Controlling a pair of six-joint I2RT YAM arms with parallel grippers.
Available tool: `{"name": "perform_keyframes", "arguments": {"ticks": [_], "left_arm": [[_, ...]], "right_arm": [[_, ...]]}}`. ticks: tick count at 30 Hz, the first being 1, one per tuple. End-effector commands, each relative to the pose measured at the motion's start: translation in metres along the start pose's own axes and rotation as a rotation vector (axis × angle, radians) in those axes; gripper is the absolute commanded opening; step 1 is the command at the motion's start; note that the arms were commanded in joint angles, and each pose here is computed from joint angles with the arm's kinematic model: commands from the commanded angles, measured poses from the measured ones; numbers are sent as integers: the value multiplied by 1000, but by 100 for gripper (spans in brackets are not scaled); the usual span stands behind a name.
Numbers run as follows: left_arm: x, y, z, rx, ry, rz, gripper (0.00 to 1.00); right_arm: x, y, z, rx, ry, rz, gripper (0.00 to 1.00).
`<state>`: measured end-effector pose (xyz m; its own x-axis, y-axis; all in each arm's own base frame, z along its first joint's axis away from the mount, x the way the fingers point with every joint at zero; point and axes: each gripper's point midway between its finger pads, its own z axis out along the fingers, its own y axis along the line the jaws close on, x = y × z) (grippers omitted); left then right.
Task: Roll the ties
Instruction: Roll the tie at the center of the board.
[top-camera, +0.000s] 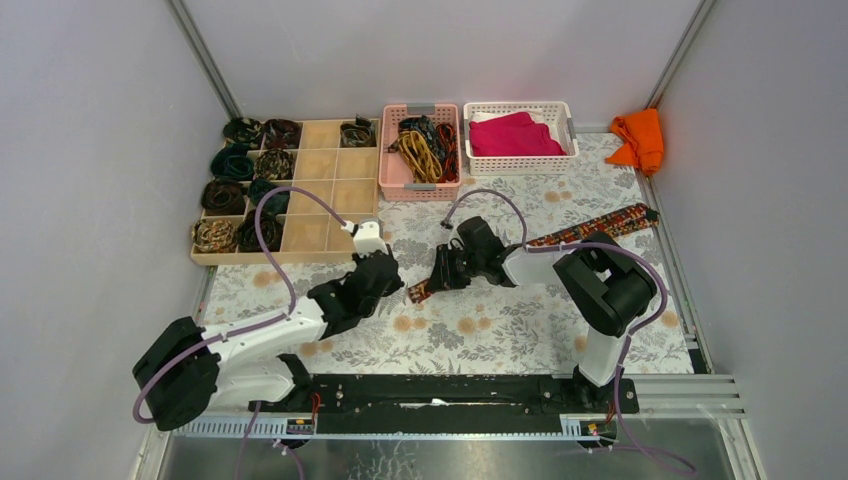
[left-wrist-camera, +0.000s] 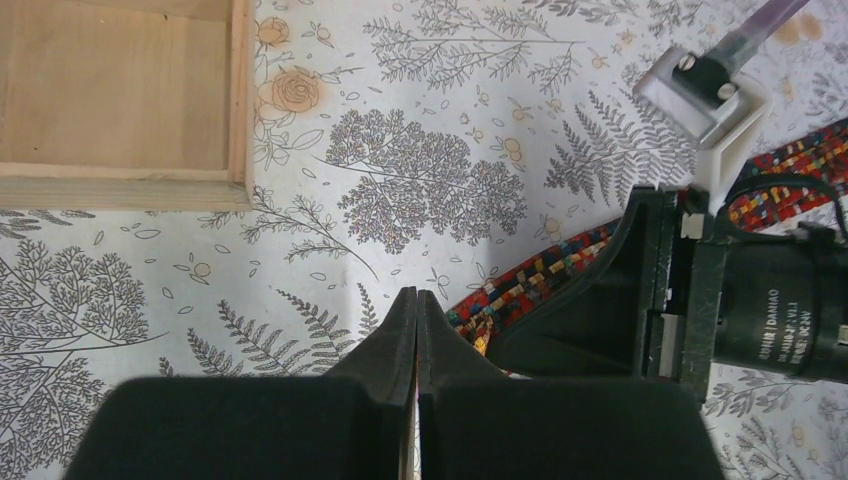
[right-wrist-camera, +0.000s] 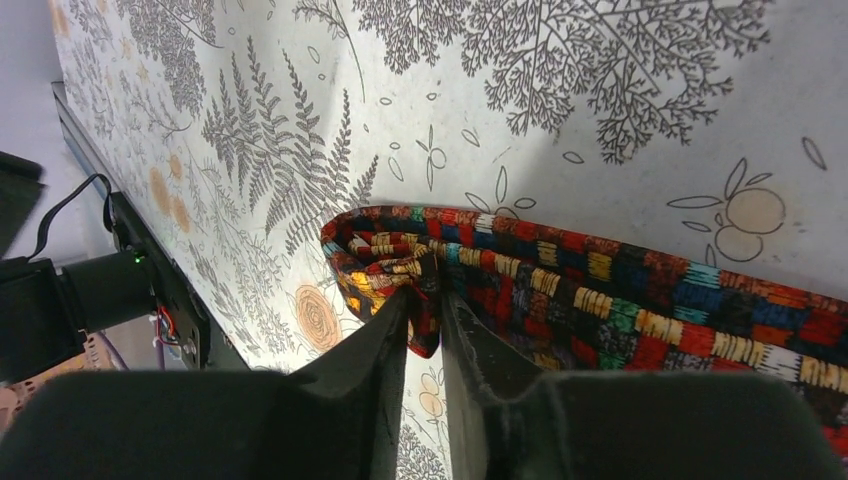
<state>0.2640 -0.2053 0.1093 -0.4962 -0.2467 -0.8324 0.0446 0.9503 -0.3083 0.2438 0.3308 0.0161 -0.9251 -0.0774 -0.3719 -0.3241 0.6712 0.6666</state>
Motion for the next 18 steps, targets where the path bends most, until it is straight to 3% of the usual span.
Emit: {"name": "perform_keyframes", "arguments": {"ticks": [1,4,12,14,18], "left_arm": [[-5,-17,5,51,-24,-19,0],[-1,-16,8,43,-13,-12,0],[-3,-14,14,6,-16,15,0],[-4,-15,15,-3,-15,20,0],[-6,-18,16,-3,-9,26,0]], "right_arm": [[-11,-10,-5,87,-22,-41,34],[-16,0,-10,55,-35,-56,48],[-30,11,-22,76,-68,-83,48],[-29,5,-22,109,-57,-85,45],[-27,1,-18,128,-34,-93,20]]}}
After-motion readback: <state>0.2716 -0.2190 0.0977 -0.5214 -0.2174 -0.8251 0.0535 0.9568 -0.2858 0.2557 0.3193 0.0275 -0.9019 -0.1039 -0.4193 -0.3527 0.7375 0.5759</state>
